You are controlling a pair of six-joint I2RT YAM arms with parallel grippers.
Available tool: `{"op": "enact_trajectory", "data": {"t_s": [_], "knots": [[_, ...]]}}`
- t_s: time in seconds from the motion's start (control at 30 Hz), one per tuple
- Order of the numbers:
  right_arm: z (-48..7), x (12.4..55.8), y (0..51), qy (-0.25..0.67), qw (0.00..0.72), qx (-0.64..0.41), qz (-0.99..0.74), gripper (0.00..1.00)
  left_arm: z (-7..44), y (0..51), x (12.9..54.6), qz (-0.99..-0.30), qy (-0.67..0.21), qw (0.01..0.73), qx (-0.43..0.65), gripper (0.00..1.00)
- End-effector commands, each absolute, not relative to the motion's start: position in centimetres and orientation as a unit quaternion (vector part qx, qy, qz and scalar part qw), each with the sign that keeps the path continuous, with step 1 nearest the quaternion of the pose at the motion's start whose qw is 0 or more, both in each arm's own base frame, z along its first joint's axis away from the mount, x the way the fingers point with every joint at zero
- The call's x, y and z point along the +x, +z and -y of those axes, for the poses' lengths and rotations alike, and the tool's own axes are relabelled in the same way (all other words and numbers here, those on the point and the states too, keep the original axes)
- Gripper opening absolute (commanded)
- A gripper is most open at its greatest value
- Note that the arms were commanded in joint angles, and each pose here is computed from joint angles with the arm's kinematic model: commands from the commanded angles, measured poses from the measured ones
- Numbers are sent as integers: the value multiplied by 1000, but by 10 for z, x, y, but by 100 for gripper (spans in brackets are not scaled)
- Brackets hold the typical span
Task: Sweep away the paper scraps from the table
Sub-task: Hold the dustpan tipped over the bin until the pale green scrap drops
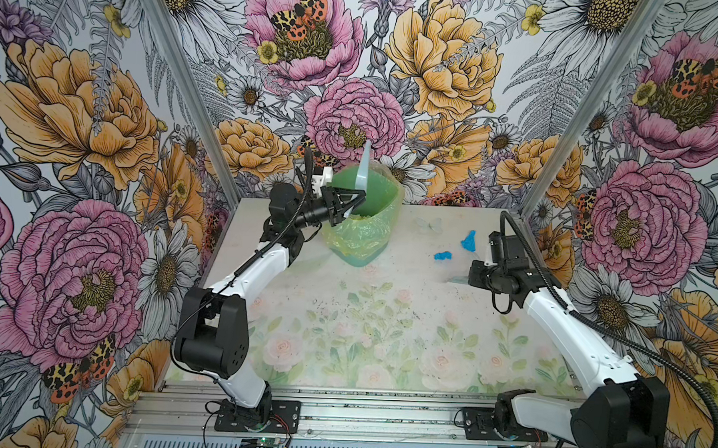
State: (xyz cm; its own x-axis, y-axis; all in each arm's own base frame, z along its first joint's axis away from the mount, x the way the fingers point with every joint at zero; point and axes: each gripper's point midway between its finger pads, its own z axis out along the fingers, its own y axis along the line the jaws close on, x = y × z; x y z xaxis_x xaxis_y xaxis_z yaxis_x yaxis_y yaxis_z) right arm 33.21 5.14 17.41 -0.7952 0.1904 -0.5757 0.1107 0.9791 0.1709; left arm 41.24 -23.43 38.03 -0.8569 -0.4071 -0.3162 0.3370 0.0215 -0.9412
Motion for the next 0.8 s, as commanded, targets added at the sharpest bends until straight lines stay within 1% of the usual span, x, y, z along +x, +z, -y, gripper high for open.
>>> {"op": "enact_trajectory", "data": {"t_s": [0.0, 0.07, 0.23, 0.3, 0.47, 0.57, 0.7, 0.77], "knots": [[-55, 343, 186, 76, 328, 82, -938, 0, 231, 376, 411, -675, -686, 272, -15, 19], [-55, 342, 185, 76, 327, 82, -939, 0, 231, 381, 410, -659, -701, 272, -12, 19], [-54, 342, 187, 73, 329, 83, -938, 0, 229, 406, 405, -588, -768, 254, -2, 19], [-53, 341, 186, 73, 329, 83, -938, 0, 229, 404, 407, -586, -770, 251, -4, 19], [-52, 338, 185, 70, 330, 85, -937, 0, 232, 386, 411, -636, -722, 272, -8, 18], [-51, 338, 186, 67, 331, 84, -937, 0, 231, 375, 410, -680, -673, 291, -9, 19], [-52, 339, 186, 69, 330, 86, -937, 0, 226, 352, 406, -768, -541, 341, 7, 19], [-52, 339, 186, 71, 330, 86, -938, 0, 223, 350, 403, -794, -482, 370, 26, 19]]}}
